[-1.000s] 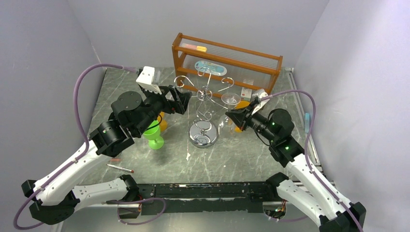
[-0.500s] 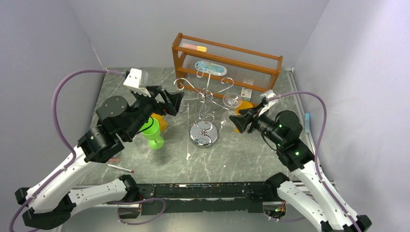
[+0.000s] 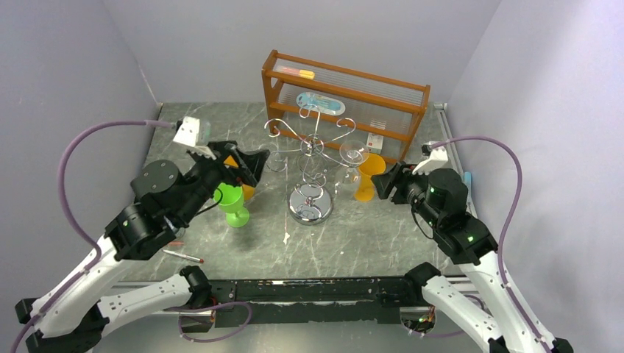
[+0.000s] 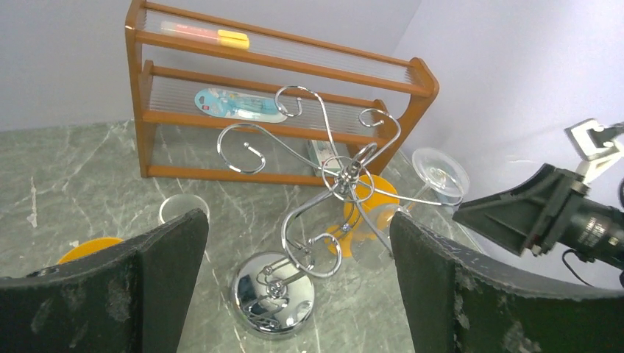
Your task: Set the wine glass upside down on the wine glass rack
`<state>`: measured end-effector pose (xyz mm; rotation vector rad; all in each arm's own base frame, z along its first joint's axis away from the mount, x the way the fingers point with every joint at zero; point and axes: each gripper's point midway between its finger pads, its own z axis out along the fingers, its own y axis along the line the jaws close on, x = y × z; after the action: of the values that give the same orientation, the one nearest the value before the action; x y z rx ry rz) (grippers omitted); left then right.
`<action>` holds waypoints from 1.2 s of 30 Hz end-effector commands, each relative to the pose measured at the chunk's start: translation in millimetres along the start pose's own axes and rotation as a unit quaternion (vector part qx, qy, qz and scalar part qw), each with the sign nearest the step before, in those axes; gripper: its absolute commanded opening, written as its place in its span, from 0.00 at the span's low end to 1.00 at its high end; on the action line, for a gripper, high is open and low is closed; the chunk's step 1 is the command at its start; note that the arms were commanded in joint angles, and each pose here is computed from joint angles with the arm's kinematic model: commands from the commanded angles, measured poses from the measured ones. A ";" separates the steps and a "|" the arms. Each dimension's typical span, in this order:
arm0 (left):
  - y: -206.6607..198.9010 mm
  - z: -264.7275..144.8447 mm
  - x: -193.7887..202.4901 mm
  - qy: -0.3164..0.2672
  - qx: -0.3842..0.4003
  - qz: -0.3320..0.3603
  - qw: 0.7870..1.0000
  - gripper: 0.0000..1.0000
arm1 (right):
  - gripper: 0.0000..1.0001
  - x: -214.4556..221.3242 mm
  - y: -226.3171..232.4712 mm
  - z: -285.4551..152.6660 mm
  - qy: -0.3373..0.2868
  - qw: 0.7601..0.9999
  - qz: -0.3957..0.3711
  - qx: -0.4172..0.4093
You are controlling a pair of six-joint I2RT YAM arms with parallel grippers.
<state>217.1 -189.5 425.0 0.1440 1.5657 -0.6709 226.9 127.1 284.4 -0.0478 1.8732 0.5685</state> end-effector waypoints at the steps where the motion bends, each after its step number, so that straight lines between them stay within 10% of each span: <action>1: 7.4 -20.1 6.0 0.003 0.003 -0.019 1.000 0.97 | 0.61 17.3 -54.4 -7.6 0.020 0.973 0.130 0.190; 23: 0.7 -38.9 17.2 0.030 0.041 -0.031 0.998 0.97 | 0.50 42.3 -110.1 79.2 0.000 0.914 0.172 0.368; 36: 0.9 -27.9 18.7 0.057 0.003 -0.069 0.996 0.97 | 0.26 61.5 -110.2 96.6 0.095 0.928 0.159 0.324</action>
<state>192.2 -189.8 397.6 0.1702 1.6770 -0.7741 314.5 80.1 161.1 0.7035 2.1455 0.1040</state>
